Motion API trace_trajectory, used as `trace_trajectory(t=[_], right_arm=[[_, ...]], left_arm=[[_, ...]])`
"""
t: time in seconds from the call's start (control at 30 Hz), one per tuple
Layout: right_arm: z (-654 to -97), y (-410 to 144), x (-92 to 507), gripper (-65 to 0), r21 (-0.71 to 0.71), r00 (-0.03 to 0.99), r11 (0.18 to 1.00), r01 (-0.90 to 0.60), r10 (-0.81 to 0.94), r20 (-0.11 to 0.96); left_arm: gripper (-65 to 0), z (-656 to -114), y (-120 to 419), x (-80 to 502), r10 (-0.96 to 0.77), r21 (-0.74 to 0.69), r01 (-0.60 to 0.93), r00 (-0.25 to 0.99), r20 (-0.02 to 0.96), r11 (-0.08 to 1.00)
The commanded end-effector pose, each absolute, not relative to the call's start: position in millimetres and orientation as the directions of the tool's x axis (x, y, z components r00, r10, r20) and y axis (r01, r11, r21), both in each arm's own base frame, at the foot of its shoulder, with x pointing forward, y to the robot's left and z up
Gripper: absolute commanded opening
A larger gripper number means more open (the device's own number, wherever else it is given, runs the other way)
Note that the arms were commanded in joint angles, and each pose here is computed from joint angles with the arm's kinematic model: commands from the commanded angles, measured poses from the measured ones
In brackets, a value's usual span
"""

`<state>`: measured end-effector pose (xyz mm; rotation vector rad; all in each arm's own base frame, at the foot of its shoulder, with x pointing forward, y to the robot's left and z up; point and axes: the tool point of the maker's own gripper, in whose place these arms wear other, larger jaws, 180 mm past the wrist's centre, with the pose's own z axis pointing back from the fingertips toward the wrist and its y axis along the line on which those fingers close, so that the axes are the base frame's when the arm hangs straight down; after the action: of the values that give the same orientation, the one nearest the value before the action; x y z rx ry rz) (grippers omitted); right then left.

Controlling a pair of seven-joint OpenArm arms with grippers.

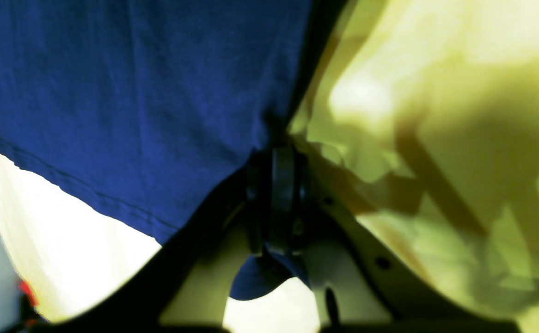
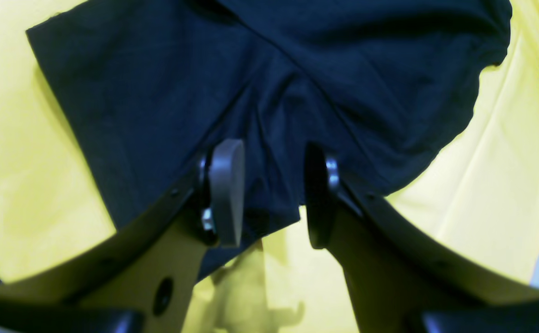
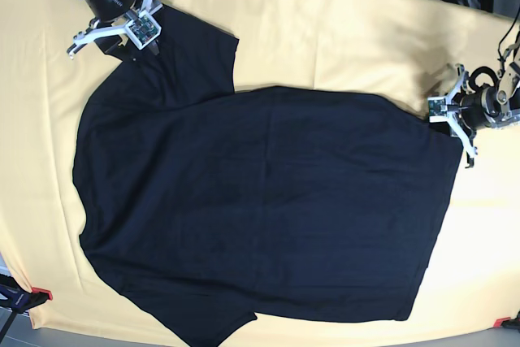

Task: Fold the T-shirt properly
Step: 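Lift the shirt with both grippers and drag it toward the robot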

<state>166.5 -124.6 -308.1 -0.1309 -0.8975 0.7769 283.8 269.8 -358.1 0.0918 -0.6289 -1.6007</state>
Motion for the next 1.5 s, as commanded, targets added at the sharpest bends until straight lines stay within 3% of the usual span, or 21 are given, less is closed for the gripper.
trace_trajectory(t=[0.0,0.07,0.23,0.5,0.63,0.7,0.8,1.03,1.27,1.47], right_arm=[[-301,-124,169,-40.6,-0.416,0.357,0.729,-0.544,0.650,0.671],[-304,-126,168,-40.4,-0.413,0.365,0.730,-0.544,0.649,0.667],[-343,-146,170,-28.6,-0.408,0.442,0.735,-0.542,0.662,0.606],[-361,-158,193,-29.0,-0.429,0.441,0.727,-0.536,0.675,0.592],[-371,-160,198,-36.9,-0.392,0.464,0.745,-0.540,0.652,0.599],[-378,-158,198,-45.6,-0.359,0.480,0.754,-0.550,0.638,0.602],[-380,-161,198,-64.3,-0.360,0.487,0.759,-0.543,0.634,0.600],[-353,-163,209,-65.0,-0.419,0.468,0.774,-0.475,0.625,0.625],[-321,-173,194,-65.0,-0.559,0.398,0.670,-0.489,0.741,0.541],[-312,-204,177,-65.0,-0.620,0.428,0.618,-0.484,0.785,0.448]], left_arm=[[-65.0,-347,274,288,-0.941,0.458,0.889,-0.152,0.304,0.004],[-65.0,-347,275,288,-0.942,0.458,0.889,-0.150,0.299,0.004],[-65.0,-348,277,289,-0.947,0.459,0.888,-0.145,0.288,0.003],[-65.0,-348,277,289,-0.947,0.458,0.889,-0.145,0.288,0.003],[-65.0,-348,277,289,-0.946,0.458,0.889,-0.145,0.289,0.004],[-65.0,-348,277,289,-0.946,0.459,0.889,-0.146,0.290,0.004],[-65.0,-348,277,289,-0.946,0.458,0.889,-0.145,0.289,0.004],[-65.0,-338,266,291,-0.925,0.458,0.887,-0.133,0.357,0.049],[-65.0,-315,237,267,-0.875,0.367,0.930,-0.177,0.451,0.001],[-65.0,-294,228,258,-0.843,0.379,0.924,-0.247,0.478,-0.057]])
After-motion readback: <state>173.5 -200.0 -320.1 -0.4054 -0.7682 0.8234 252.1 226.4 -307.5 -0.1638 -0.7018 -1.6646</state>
